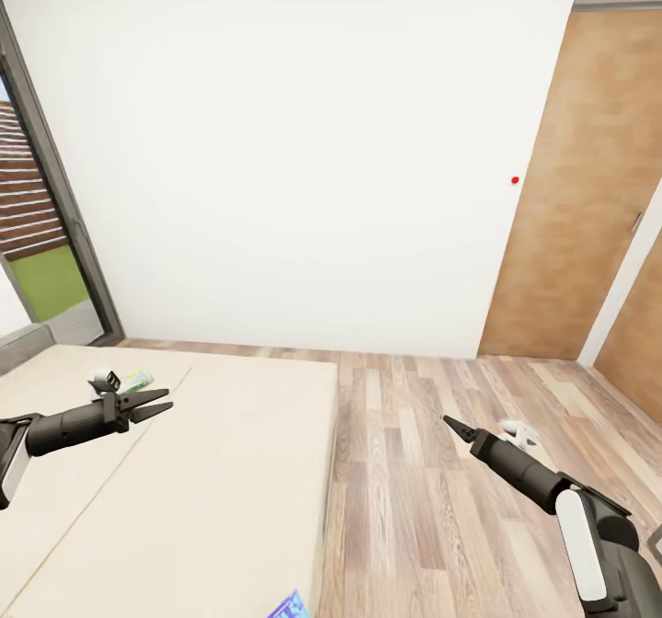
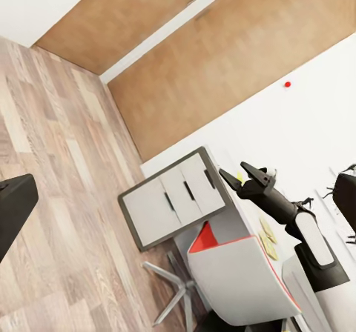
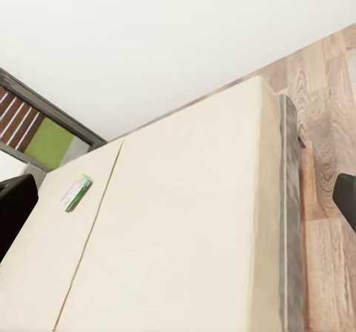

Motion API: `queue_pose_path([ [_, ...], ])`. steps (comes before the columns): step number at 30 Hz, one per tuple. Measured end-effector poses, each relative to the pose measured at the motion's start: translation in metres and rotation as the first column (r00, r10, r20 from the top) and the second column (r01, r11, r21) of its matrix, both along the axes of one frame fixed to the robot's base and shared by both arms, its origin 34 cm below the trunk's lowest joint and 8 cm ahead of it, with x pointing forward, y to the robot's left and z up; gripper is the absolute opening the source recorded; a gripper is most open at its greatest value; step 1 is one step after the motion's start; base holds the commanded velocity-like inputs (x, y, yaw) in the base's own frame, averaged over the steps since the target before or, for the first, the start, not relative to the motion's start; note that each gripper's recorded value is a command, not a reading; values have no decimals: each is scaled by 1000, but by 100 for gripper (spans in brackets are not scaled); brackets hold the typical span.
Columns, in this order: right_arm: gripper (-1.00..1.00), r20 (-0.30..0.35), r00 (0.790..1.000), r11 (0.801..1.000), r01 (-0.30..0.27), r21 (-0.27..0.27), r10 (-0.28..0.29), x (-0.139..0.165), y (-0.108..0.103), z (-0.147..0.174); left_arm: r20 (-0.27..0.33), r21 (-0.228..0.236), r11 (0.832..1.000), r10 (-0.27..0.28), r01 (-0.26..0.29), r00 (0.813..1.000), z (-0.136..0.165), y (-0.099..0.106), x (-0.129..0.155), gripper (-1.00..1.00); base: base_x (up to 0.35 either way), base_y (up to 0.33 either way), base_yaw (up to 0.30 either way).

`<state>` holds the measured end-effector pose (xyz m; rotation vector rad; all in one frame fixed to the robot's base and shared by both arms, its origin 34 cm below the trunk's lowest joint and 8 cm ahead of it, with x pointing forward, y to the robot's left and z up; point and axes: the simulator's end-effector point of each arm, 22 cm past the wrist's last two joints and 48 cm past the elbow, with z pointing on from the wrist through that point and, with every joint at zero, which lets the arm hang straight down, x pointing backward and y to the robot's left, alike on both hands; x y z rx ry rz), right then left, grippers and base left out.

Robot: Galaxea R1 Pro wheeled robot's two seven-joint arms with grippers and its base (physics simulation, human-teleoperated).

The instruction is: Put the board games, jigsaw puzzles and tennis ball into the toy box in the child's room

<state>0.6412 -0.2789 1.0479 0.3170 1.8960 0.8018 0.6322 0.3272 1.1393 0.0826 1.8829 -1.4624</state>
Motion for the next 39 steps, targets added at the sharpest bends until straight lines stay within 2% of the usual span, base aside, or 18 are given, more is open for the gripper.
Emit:
queue_pose_path([
  [17, 100, -3, 1000, 1000, -1, -7, 1, 0, 0, -1, -1, -9, 1000, -6, 6, 1000, -1, -5, 0, 100, 0, -136, 281],
  [39, 100, -2, 1000, 1000, -1, -8, 1, 0, 0, -1, 0, -10, 1000, -8, 8, 1000, -1, -6, 0, 100, 0, -69, 290],
])
